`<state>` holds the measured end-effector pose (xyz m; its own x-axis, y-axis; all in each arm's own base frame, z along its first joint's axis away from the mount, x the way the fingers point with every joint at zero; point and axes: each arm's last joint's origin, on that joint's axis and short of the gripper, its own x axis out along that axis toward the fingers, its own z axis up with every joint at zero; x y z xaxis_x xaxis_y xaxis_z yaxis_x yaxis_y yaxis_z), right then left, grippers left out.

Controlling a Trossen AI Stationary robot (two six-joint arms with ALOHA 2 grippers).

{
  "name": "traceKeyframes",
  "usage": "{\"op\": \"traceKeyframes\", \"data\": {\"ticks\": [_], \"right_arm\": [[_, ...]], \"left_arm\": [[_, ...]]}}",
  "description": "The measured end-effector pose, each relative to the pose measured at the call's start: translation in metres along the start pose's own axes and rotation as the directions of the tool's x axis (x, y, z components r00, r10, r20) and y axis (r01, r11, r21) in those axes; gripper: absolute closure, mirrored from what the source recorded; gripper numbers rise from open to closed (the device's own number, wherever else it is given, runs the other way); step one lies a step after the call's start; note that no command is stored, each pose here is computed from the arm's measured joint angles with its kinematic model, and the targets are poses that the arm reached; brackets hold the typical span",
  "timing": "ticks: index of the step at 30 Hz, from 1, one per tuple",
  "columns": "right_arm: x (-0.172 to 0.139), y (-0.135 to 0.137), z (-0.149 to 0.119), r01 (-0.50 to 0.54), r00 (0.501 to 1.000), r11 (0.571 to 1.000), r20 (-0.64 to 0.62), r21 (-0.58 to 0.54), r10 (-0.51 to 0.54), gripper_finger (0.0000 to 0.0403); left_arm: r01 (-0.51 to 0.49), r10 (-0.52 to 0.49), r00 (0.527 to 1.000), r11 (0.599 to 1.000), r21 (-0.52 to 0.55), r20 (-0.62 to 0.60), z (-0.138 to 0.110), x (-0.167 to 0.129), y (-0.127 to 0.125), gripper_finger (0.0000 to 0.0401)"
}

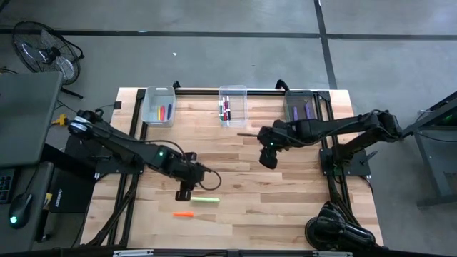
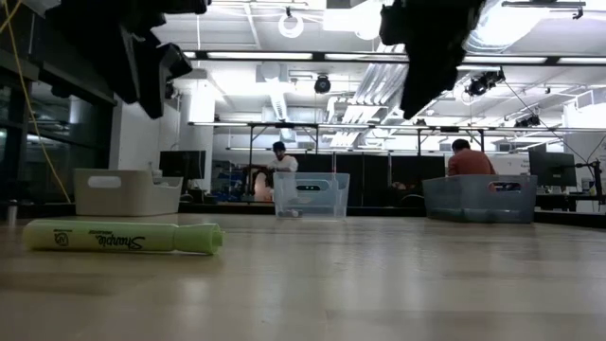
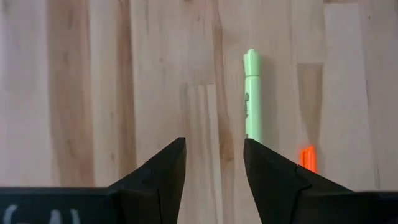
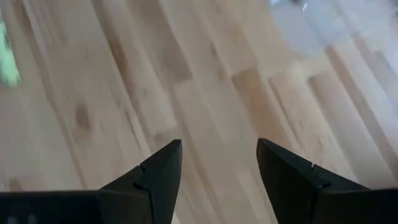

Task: Pick & Place Markers
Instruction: Put the light green highlighter pen into the black bin

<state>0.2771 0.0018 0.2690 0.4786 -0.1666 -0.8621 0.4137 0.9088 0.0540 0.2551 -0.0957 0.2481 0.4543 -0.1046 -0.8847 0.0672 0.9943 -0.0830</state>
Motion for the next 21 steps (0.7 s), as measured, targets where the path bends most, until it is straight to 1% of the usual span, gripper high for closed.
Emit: {"op": "traceKeyframes", "data": {"ticks": [3, 7, 9, 12, 18, 21], "right_arm": [[-0.002, 0.006, -0.007, -0.001, 0.999, 0.998, -0.041, -0.069, -0.001, 0.0205], [-0.005, 0.018, -0.015, -0.026, 0.998, 0.989, -0.061, -0.144, 0.017, 0.0206], [-0.006, 0.025, -0.019, -0.04, 0.997, 0.985, -0.066, -0.169, 0.029, 0.0206], [-0.01, 0.038, -0.027, -0.055, 0.997, 0.977, -0.063, -0.207, 0.042, 0.0206], [-0.018, 0.061, -0.043, -0.034, 0.999, 0.961, -0.024, -0.273, 0.029, 0.0206], [-0.023, 0.07, -0.05, -0.033, 0.999, 0.958, -0.009, -0.286, 0.032, 0.0206]], "left_arm": [[-0.028, 0.027, 0.999, 1.0, -0.005, -0.021, -0.002, 0.008, -0.006, 0.0242], [-0.044, 0.043, 0.998, 0.999, -0.008, -0.044, -0.004, 0.016, -0.012, 0.0242], [-0.038, 0.037, 0.998, 0.999, -0.015, -0.055, -0.004, 0.022, -0.016, 0.0242], [-0.001, -0.002, 0.997, 0.999, -0.04, -0.081, -0.005, 0.031, -0.022, 0.0242], [0.0, -0.008, 0.992, 0.998, -0.059, -0.13, -0.012, 0.044, -0.036, 0.0242], [0.013, -0.022, 0.991, 0.998, -0.064, -0.134, -0.013, 0.049, -0.043, 0.0242]]}}
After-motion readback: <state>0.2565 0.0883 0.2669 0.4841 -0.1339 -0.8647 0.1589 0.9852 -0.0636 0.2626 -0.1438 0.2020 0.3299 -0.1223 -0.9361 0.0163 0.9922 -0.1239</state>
